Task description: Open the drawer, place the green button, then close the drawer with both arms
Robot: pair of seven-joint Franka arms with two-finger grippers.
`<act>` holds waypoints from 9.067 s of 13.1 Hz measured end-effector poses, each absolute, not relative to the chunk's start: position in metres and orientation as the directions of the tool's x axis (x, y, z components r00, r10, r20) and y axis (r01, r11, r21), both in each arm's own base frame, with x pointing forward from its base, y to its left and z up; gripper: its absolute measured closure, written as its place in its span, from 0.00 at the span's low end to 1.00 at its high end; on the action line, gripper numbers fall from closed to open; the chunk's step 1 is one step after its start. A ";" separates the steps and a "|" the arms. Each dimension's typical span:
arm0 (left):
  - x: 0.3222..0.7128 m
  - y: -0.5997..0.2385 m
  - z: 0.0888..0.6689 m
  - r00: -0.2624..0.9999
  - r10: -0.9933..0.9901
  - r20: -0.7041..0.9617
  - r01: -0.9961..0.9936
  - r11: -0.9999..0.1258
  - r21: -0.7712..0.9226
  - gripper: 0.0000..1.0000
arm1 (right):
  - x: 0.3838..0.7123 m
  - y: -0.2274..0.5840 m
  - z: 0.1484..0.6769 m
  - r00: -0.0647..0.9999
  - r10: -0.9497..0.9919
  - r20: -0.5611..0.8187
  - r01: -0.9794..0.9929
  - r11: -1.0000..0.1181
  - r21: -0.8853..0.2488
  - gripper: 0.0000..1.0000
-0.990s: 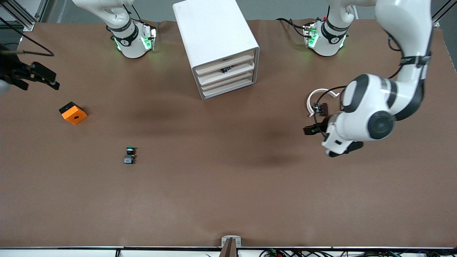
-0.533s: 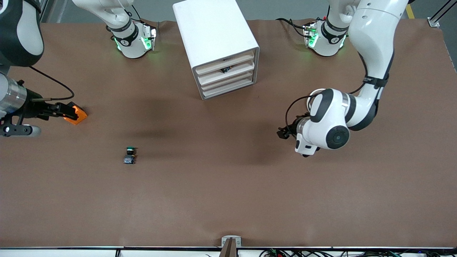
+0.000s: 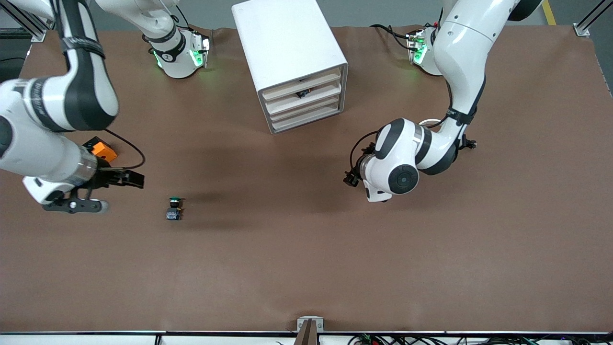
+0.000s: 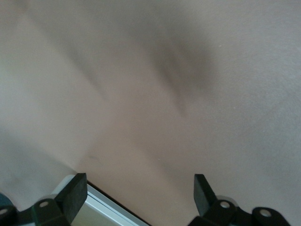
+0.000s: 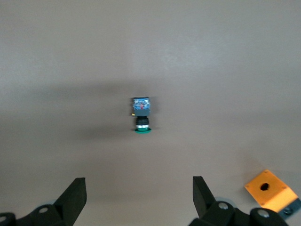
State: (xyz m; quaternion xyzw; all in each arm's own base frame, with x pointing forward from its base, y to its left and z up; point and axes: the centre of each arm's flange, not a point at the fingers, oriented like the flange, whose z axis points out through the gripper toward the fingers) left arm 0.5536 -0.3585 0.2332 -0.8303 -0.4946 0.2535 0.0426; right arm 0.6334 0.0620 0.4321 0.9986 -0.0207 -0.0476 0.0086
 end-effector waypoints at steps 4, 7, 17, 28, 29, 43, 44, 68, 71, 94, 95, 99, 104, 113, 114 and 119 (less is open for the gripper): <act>0.535 -0.397 0.219 0.090 0.929 -0.359 0.849 -0.260 -0.460 0.00 | 0.630 0.058 0.371 0.997 -0.054 -0.064 -0.053 -0.998 0.021 0.00; 0.533 -0.406 0.221 -0.092 0.921 -0.379 0.833 -0.137 -0.536 0.00 | 0.625 0.053 0.322 0.996 -0.075 -0.050 -0.074 -0.997 0.025 0.00; 0.462 -0.466 0.169 -0.345 0.916 -0.204 0.605 0.051 -0.794 0.00 | 0.624 0.053 0.201 0.990 -0.105 0.096 -0.107 -0.994 0.016 0.00; 0.429 -0.469 0.142 -0.349 0.925 -0.147 0.421 0.015 -0.907 0.42 | 0.623 0.060 0.179 0.990 -0.101 0.100 -0.103 -0.995 0.016 0.50; 0.425 -0.471 0.140 -0.344 0.928 -0.143 0.413 0.013 -0.911 0.42 | 0.623 0.061 0.179 0.989 -0.108 0.100 -0.110 -0.994 0.015 0.59; 0.413 -0.475 0.138 -0.329 0.938 -0.105 0.360 0.021 -0.933 0.85 | 0.637 0.163 0.326 0.955 -0.291 -0.058 -0.288 -0.956 0.055 0.59; 0.414 -0.474 0.137 -0.333 0.938 -0.099 0.359 0.029 -0.933 0.85 | 0.637 0.167 0.331 0.953 -0.297 -0.064 -0.294 -0.954 0.060 0.59; 0.533 -0.404 0.170 -0.440 0.886 -0.145 0.525 0.123 -0.842 0.86 | 0.468 0.474 0.378 0.746 -0.662 -0.068 -0.661 -0.749 0.047 0.59; 0.539 -0.402 0.172 -0.446 0.882 -0.153 0.539 0.127 -0.833 0.86 | 0.444 0.504 0.377 0.711 -0.700 -0.062 -0.701 -0.713 0.016 0.59; 0.682 -0.266 0.290 -0.043 0.897 -0.440 0.951 -0.099 -0.294 0.00 | 0.434 0.534 0.346 0.756 -0.655 -0.009 -0.655 -0.756 0.017 0.00; 0.683 -0.262 0.296 0.029 0.903 -0.429 0.955 -0.153 -0.256 0.00 | 0.450 0.522 0.348 0.774 -0.634 -0.006 -0.634 -0.774 0.013 0.00; 0.682 -0.258 0.308 0.376 0.844 -0.382 0.886 -0.448 -0.118 0.00 | 0.523 0.448 0.350 0.844 -0.535 0.019 -0.536 -0.844 0.028 0.00; 0.637 -0.319 0.281 0.745 0.587 -0.316 0.594 -0.800 -0.085 0.00 | 0.603 0.305 0.378 0.940 -0.339 -0.023 -0.336 -0.937 0.098 0.00; 0.501 -0.403 0.224 0.927 0.265 -0.264 0.293 -0.953 0.074 0.00 | 0.638 0.039 0.481 0.995 0.033 -0.095 0.038 -0.998 0.046 0.00; 0.493 -0.411 0.222 0.931 0.249 -0.267 0.279 -0.957 0.082 0.00 | 0.635 0.013 0.491 0.994 0.051 -0.093 0.055 -0.998 0.040 0.00; 0.464 -0.440 0.215 0.937 0.191 -0.293 0.228 -0.969 0.098 0.00 | 0.637 -0.058 0.554 0.997 0.075 0.002 0.075 -0.996 0.042 0.00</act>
